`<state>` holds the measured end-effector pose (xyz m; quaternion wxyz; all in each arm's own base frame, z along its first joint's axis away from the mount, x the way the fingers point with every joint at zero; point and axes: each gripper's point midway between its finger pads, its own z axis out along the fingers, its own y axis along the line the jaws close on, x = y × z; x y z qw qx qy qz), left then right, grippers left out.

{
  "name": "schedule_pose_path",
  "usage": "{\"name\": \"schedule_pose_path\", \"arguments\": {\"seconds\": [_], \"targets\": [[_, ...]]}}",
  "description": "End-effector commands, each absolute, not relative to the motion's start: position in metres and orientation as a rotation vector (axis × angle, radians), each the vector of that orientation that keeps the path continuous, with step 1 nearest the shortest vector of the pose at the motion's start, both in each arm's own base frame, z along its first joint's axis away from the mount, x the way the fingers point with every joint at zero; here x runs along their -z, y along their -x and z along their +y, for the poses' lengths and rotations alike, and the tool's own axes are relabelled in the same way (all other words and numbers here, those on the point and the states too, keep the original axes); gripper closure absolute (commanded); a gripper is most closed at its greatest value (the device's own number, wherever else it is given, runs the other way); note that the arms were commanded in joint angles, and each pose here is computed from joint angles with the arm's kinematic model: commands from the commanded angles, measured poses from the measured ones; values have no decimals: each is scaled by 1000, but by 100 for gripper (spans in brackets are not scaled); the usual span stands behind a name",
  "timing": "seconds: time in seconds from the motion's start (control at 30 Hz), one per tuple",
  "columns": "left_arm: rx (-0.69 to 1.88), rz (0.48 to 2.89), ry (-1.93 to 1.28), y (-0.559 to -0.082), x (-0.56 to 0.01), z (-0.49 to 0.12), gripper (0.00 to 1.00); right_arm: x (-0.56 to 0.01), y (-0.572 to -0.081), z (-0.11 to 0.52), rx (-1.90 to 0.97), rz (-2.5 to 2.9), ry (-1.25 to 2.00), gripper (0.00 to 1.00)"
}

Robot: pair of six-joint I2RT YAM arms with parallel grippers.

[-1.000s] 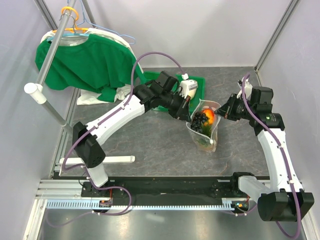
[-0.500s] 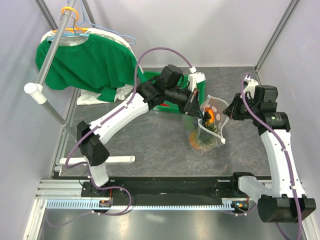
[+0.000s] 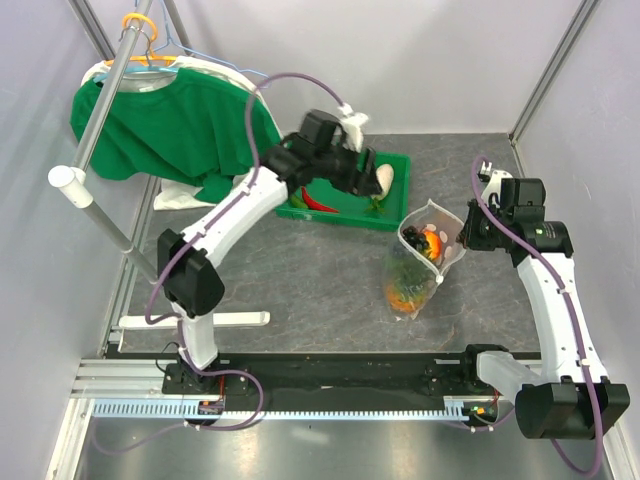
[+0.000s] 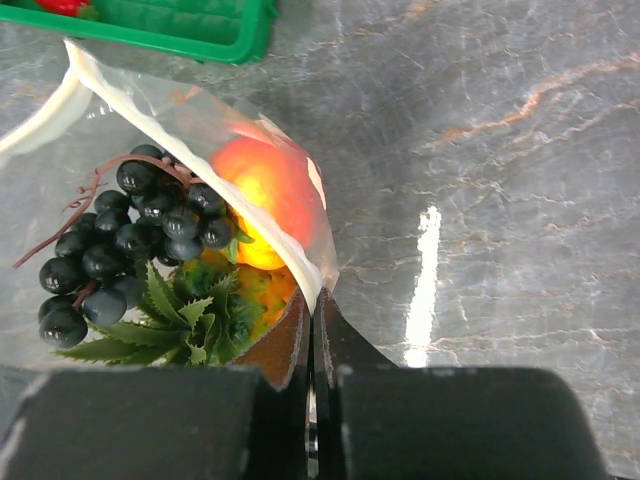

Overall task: Place the food in the zip-top bag and seal the zipper
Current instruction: Adjust the zipper food storage bag at the center of the board, then pick up the fake vegetable from the bin.

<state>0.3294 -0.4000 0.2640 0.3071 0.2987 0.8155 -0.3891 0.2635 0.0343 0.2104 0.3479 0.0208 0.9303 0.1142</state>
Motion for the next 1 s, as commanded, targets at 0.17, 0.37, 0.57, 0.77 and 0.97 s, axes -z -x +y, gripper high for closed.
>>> {"name": "schedule_pose_path", "arguments": {"seconds": [0.17, 0.37, 0.57, 0.77, 0.97], "targets": [[590, 2008, -658, -463, -259, -331, 31, -218, -267, 36, -309, 2368, -48, 100], [635, 2069, -660, -490, -195, -358, 27, -223, -268, 43, -363, 2340, -36, 100], [685, 2030, -754, -496, -155, -404, 33, -223, -268, 43, -363, 2340, -45, 100], [646, 2035, -796, -497, -117, -429, 33, -221, -269, 43, -367, 2342, -54, 100], [536, 2085, -731, -514, -85, -421, 35, -227, -271, 43, -368, 2328, -52, 100]]}}
